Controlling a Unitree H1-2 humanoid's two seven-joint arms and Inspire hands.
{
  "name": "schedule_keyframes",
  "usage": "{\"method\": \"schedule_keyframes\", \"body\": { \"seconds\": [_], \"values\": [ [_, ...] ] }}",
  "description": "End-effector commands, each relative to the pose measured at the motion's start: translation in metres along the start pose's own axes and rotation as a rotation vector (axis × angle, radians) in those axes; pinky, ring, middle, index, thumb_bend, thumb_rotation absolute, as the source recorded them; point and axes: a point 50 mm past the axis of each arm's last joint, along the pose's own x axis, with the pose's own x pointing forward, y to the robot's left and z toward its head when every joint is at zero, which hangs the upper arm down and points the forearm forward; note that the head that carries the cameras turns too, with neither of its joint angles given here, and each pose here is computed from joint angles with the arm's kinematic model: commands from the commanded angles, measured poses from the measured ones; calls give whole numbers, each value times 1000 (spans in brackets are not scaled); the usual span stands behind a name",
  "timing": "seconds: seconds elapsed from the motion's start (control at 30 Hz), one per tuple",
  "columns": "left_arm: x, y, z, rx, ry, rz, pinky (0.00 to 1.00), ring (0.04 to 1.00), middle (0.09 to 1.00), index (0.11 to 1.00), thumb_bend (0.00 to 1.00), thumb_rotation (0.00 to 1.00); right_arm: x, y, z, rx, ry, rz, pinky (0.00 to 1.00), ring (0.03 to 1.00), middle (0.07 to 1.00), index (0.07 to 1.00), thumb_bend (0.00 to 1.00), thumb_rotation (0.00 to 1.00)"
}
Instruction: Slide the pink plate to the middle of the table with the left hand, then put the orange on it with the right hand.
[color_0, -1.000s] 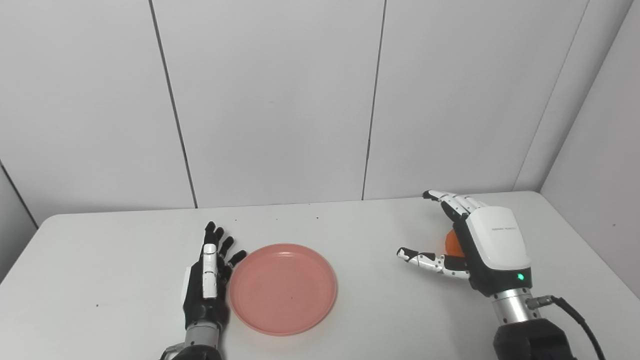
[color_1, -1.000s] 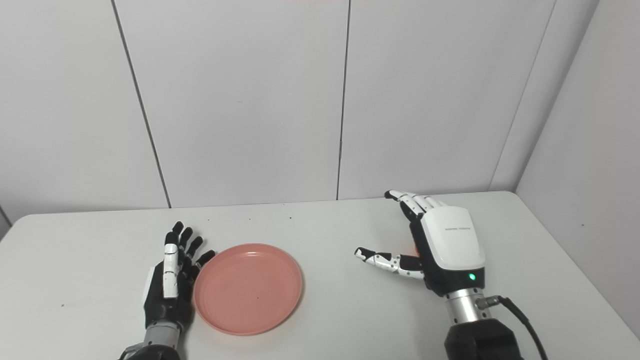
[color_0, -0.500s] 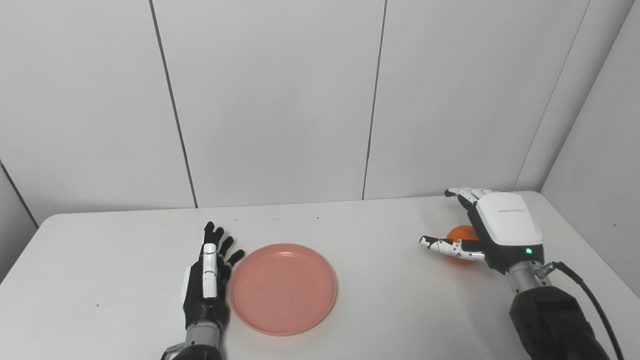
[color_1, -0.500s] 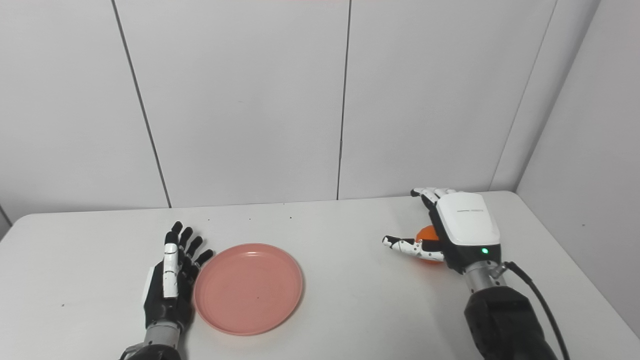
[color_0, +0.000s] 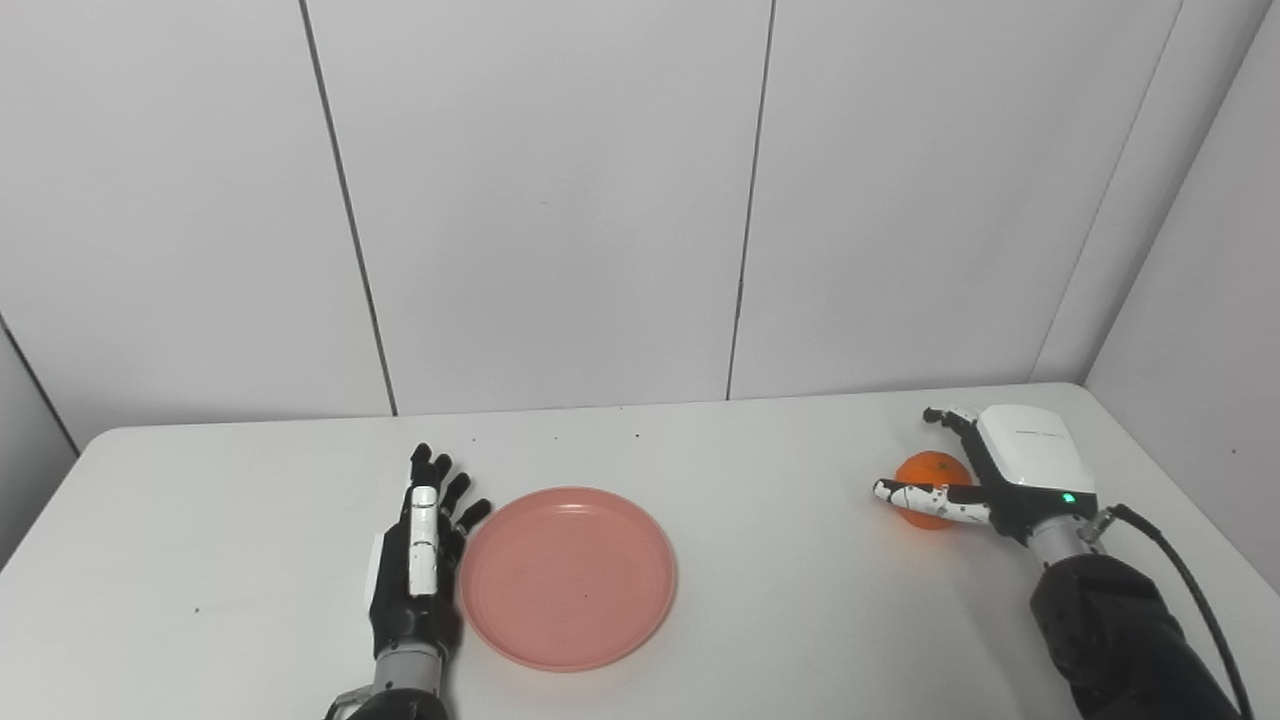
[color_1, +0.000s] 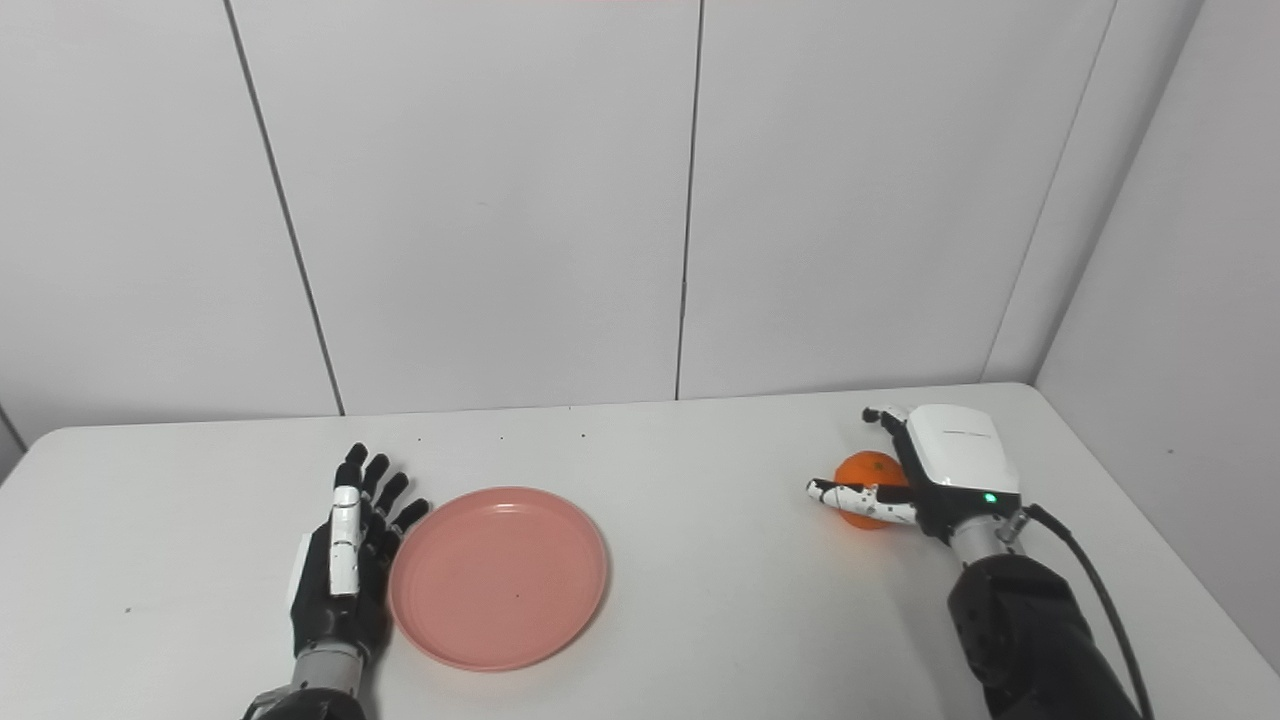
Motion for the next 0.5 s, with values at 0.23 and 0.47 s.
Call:
{"method": "schedule_keyframes", "body": {
  "seconds": [0.23,0.47],
  "values": [
    [8,-12,11,-21,-39,-23,833,945,975,1000,657,900,25,-15,-6,-35,10,-39,625,730,764,746,853,841],
    [8,-13,11,-37,-20,-24,821,954,978,1000,639,915,30,-6,-6,-46,13,2,617,723,765,748,844,822]
  ]
}}
